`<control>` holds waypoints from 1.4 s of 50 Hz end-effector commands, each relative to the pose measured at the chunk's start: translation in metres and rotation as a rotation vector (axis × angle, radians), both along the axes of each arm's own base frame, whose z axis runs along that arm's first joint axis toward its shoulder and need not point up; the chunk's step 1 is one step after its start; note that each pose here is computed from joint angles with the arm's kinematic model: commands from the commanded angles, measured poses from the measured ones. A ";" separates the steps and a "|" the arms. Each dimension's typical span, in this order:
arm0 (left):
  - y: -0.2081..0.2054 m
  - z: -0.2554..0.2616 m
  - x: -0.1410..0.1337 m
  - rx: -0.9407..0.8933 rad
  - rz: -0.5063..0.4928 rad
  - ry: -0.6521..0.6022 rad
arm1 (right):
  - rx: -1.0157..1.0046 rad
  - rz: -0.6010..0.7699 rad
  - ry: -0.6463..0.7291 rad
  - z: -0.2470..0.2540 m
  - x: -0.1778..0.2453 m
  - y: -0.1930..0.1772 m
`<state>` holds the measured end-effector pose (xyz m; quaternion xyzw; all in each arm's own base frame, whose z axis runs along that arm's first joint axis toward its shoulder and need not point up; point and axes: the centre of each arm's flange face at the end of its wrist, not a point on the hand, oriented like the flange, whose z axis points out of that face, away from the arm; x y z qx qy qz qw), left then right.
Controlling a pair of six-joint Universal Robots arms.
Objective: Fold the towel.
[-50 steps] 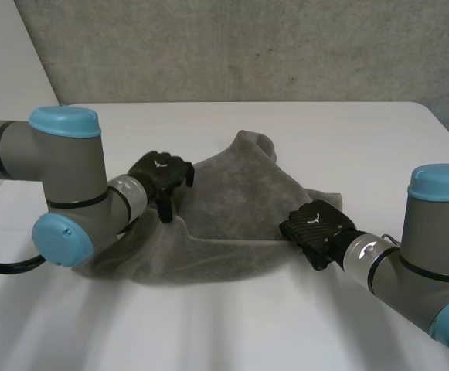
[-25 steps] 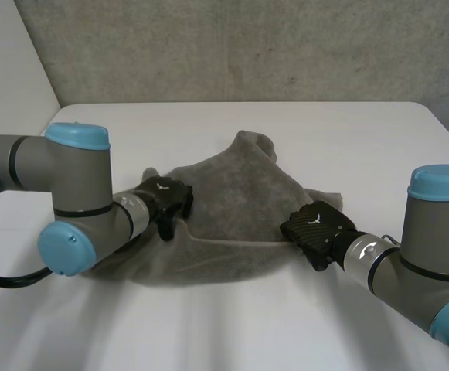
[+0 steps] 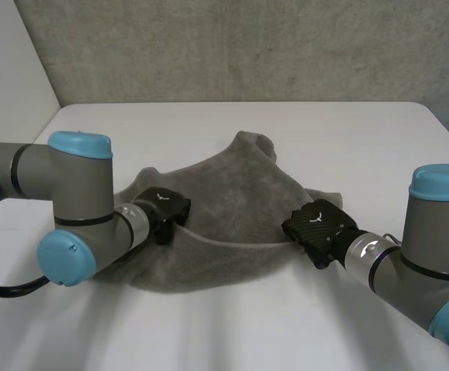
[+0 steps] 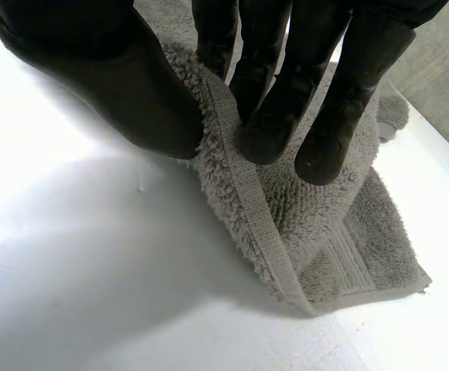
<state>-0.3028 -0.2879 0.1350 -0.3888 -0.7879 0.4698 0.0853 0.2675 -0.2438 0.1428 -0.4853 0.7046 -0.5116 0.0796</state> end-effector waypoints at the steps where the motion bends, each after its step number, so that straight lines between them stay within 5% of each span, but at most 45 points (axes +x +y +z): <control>1: 0.002 0.027 0.006 -0.065 0.034 0.008 | -0.028 -0.016 -0.015 0.006 -0.002 -0.005; 6: 0.010 0.071 0.012 -0.166 0.051 0.054 | -0.134 -0.033 -0.058 0.042 -0.005 -0.007; 16: 0.053 0.222 0.037 -0.621 0.072 0.288 | -0.497 -0.103 -0.406 0.225 -0.028 0.012; 22: 0.073 0.278 0.056 -0.832 0.105 0.384 | -0.469 -0.109 -0.381 0.275 -0.042 0.022; 28: 0.067 0.269 0.054 -0.804 0.106 0.368 | -0.392 -0.083 -0.291 0.267 -0.036 0.006; 42: -0.016 0.140 0.018 -0.489 0.103 0.203 | -0.249 0.014 -0.058 0.164 0.022 -0.037; 47: -0.044 0.134 0.005 -0.518 0.099 0.219 | -0.486 -0.059 -0.145 0.159 0.047 -0.077; 50: -0.061 0.164 -0.001 -0.655 0.104 0.293 | -0.612 -0.109 -0.204 0.174 0.051 -0.087; 52: -0.070 0.197 -0.004 -0.837 0.111 0.400 | -0.867 -0.205 -0.360 0.211 0.051 -0.098; 57: -0.045 0.271 0.011 -1.125 0.138 0.611 | -1.125 -0.242 -0.573 0.276 0.033 -0.068; 62: -0.030 0.269 0.019 -1.129 0.130 0.698 | -1.031 -0.202 -0.551 0.266 0.029 -0.063; 70: -0.038 0.198 0.033 -0.883 0.183 0.565 | -0.611 -0.086 -0.337 0.178 0.040 -0.062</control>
